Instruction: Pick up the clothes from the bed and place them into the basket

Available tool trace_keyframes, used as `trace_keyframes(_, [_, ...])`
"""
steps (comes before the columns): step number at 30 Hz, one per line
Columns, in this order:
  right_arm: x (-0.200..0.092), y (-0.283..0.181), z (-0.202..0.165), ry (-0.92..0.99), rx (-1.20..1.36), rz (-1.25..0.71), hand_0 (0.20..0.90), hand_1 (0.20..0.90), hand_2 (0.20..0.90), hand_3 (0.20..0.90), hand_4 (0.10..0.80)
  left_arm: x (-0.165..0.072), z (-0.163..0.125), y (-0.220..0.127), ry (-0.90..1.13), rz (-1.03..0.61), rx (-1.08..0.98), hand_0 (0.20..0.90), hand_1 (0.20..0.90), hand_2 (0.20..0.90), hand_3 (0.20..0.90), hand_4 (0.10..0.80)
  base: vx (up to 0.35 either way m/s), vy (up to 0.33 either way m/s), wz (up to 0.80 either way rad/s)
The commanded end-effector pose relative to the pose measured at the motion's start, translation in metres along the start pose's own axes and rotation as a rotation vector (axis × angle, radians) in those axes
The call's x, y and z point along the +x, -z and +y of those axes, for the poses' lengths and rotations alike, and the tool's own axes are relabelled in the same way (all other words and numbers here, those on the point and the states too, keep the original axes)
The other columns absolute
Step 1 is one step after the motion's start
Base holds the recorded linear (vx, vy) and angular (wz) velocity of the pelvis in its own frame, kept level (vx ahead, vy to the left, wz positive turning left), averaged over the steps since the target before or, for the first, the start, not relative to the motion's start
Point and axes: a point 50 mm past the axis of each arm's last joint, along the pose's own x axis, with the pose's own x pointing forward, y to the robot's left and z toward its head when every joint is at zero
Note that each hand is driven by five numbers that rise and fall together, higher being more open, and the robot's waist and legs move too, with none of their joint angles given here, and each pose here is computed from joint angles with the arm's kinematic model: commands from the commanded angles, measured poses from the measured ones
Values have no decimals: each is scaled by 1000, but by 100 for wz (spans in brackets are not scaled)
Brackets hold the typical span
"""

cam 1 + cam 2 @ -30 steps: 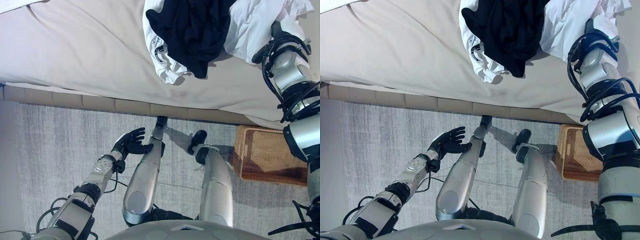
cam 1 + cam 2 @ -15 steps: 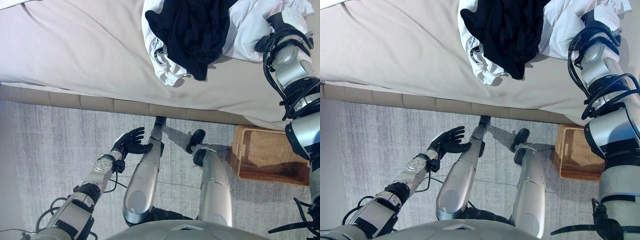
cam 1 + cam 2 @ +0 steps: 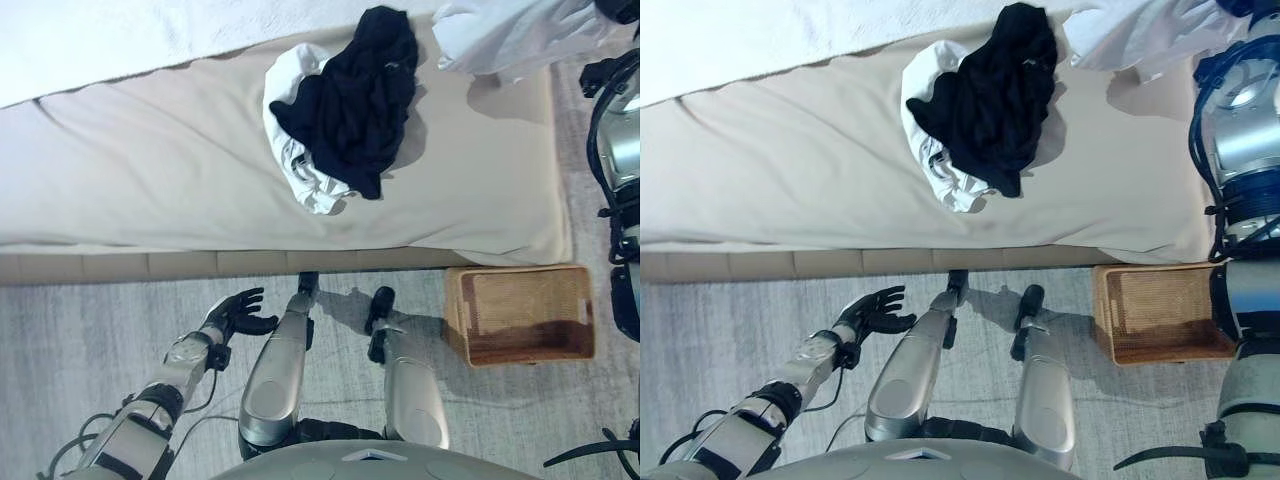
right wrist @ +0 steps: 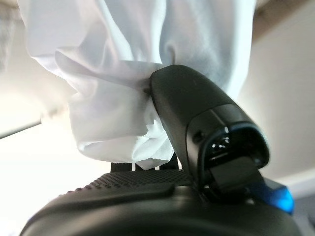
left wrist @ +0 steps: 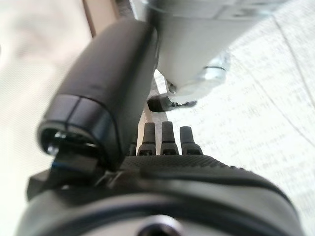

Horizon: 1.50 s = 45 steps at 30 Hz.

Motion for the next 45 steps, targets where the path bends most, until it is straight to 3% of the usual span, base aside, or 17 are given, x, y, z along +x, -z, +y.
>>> trace_keyframes(1, [10,-26,-58,196,-10,-216,300,300,300,200,100,-19,-7,57,6,185,12,900,900,900,900,800,140,94,-22])
trace_keyframes(9, [7,-18,-93,261,15,-233,300,300,300,200,100,-27,-9,82,1,325,8,900,900,900,900,800,100,43,-23])
trace_keyframes(13, [-2,4,-99,197,-8,-175,300,300,300,200,100,-32,-5,91,3,378,13,900,900,900,900,800,20,4,-26])
trace_keyframes(17, [-19,32,-80,38,-21,-86,300,300,300,200,100,-32,-4,92,6,398,16,900,900,900,900,800,-18,5,-34])
trace_keyframes(21, [-57,83,-46,-236,-118,77,300,300,300,200,100,-33,-1,90,6,390,20,900,900,900,900,800,-51,-20,-38])
trace_keyframes(24, [-78,104,-30,-333,-161,145,300,300,300,200,100,-31,-1,86,9,372,33,900,900,900,900,800,-66,-49,-37])
trace_keyframes(29, [-92,125,-8,-364,-198,231,300,300,300,200,100,-11,5,43,-5,235,61,900,900,900,900,800,-235,-61,-15])
trace_keyframes(35, [-67,107,6,-305,-215,196,300,300,300,200,100,12,-8,-21,17,11,61,900,900,900,900,800,-214,-15,-5])
trace_keyframes(39, [-52,91,16,-332,-261,163,300,300,300,200,100,17,-18,-45,47,-93,30,900,900,900,900,800,-124,40,-9])
trace_keyframes(42, [-46,87,20,-354,-333,173,300,300,300,200,100,18,-20,-53,56,-126,17,900,900,900,900,800,-50,-12,-6])
trace_keyframes(45, [-37,92,16,-329,-567,215,300,300,300,200,100,20,-22,-69,67,-180,25,900,900,900,900,800,-78,-80,-4])
